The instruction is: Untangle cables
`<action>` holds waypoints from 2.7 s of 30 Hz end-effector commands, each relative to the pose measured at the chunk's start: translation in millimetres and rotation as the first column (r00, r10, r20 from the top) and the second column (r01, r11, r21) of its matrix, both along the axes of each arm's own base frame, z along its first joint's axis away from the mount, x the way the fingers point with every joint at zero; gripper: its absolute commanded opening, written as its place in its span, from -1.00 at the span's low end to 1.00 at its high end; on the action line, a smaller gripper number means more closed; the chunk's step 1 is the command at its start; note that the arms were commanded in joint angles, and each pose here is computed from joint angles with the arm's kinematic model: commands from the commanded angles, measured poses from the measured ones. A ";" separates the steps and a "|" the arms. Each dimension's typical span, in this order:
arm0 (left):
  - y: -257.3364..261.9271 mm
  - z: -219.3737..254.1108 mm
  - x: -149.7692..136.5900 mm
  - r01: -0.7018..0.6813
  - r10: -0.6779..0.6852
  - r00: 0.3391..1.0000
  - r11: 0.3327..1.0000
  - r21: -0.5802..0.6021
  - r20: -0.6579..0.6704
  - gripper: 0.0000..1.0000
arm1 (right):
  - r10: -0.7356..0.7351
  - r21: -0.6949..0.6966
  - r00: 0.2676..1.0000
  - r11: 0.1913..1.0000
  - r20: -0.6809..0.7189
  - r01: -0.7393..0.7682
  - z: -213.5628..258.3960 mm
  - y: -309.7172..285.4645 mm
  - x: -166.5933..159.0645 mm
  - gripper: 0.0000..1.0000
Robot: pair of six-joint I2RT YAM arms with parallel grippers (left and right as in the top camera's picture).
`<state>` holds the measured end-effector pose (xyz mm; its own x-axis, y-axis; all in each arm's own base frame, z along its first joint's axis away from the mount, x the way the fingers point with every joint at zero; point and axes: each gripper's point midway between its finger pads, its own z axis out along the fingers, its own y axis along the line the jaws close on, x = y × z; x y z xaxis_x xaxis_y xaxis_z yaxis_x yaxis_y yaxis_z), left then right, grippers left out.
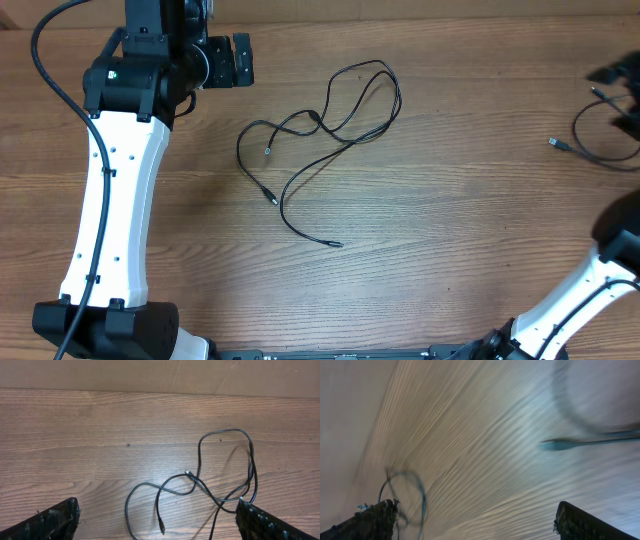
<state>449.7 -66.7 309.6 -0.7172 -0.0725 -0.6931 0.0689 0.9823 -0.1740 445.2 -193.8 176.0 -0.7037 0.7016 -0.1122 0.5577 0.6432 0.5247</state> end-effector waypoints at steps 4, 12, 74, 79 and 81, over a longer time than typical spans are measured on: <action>-4.7 3.0 -0.4 0.026 -0.026 1.000 1.000 0.004 0.010 0.99 | 0.298 0.029 0.954 0.954 0.035 -0.299 6.1 134.1 35.9 0.99; -4.7 3.0 -0.4 0.026 -0.026 1.000 1.000 0.004 0.010 0.99 | 0.480 0.042 0.877 0.876 0.025 -0.481 6.6 286.6 44.1 1.00; -4.7 3.0 -0.4 0.026 -0.026 1.000 1.000 0.004 0.010 0.99 | 0.232 -0.148 0.449 0.965 0.863 -0.215 407.4 382.6 -65.8 -0.92; -4.7 3.0 -0.4 0.026 -0.026 1.000 1.000 0.004 0.010 0.99 | 0.235 -0.149 0.454 0.965 0.859 -0.216 408.3 379.3 -73.4 -0.92; -4.7 3.0 -0.4 0.026 -0.026 1.000 1.000 0.004 0.010 0.99 | 0.265 -0.173 0.448 0.956 0.854 -0.236 405.6 382.0 -75.0 -0.92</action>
<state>449.7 -66.7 309.6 -0.7172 -0.0725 -0.6931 0.0689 0.9823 -0.1740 364.6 178.9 590.1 -0.3639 0.5410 -0.7583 -0.3343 0.6840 0.6484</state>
